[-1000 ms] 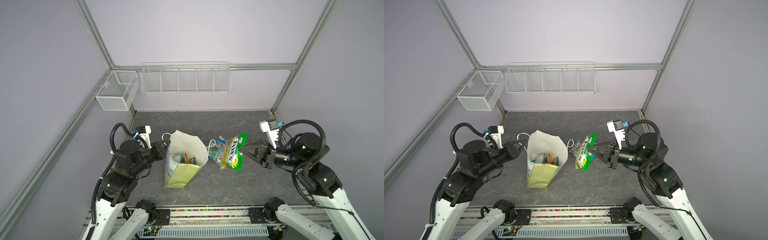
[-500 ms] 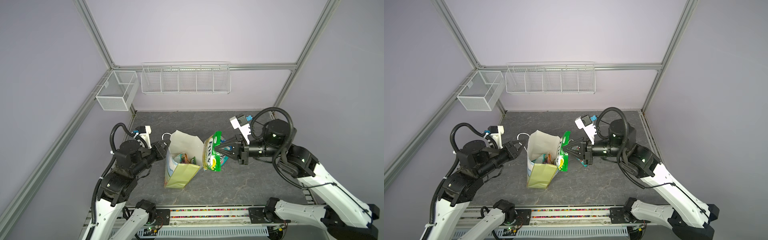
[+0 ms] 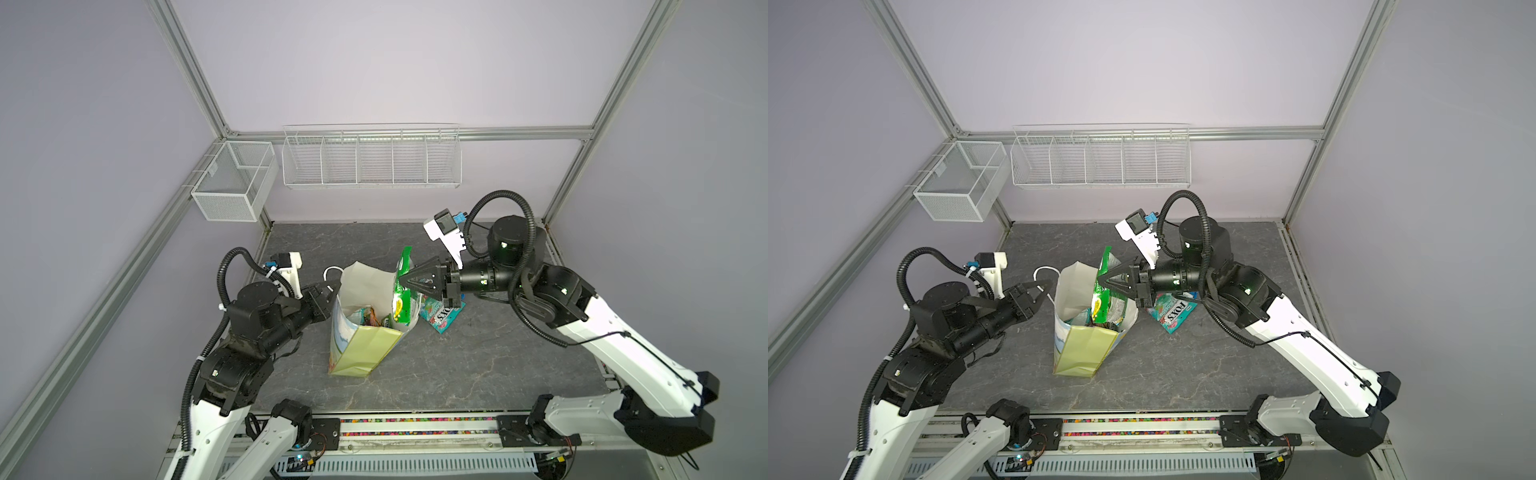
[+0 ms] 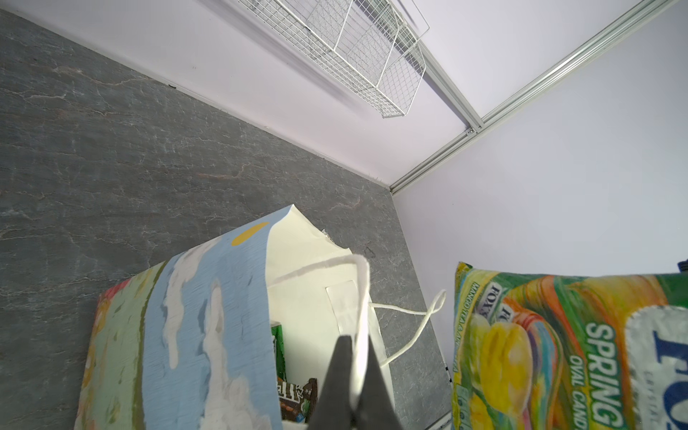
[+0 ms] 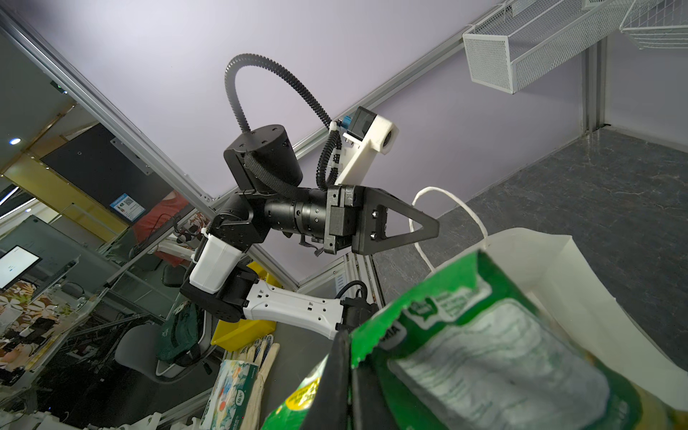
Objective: Place the snacks into the paper bag
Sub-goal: Place the snack in the paper bag.
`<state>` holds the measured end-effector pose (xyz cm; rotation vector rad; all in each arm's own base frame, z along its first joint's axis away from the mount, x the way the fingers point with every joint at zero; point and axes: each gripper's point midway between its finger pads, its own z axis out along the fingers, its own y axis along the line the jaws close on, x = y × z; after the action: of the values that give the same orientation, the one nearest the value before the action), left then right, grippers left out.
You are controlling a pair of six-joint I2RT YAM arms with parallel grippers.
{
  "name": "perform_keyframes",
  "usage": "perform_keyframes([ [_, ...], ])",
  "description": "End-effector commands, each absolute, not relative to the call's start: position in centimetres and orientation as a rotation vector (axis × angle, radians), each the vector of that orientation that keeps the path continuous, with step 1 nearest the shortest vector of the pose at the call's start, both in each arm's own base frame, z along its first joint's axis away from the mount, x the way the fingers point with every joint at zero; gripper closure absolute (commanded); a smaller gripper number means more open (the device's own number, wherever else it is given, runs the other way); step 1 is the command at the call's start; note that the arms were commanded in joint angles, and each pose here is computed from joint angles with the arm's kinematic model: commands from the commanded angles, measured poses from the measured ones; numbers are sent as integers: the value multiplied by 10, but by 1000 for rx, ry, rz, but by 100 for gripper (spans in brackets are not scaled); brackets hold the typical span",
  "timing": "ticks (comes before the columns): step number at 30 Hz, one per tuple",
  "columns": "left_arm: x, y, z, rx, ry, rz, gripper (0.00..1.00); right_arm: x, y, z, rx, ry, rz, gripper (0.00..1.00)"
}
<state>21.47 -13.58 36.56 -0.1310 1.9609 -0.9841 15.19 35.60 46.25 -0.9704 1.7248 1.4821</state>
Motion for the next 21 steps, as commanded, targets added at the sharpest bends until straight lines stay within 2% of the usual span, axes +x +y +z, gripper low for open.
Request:
perform_keyframes([
  [1, 209, -134, 390, -96, 1882, -1007, 100, 145, 357, 483, -1026, 1621, 1500, 93],
  [21, 204, -133, 389, -94, 1880, -1010, 100, 179, 395, 449, -1016, 1719, 1619, 93],
])
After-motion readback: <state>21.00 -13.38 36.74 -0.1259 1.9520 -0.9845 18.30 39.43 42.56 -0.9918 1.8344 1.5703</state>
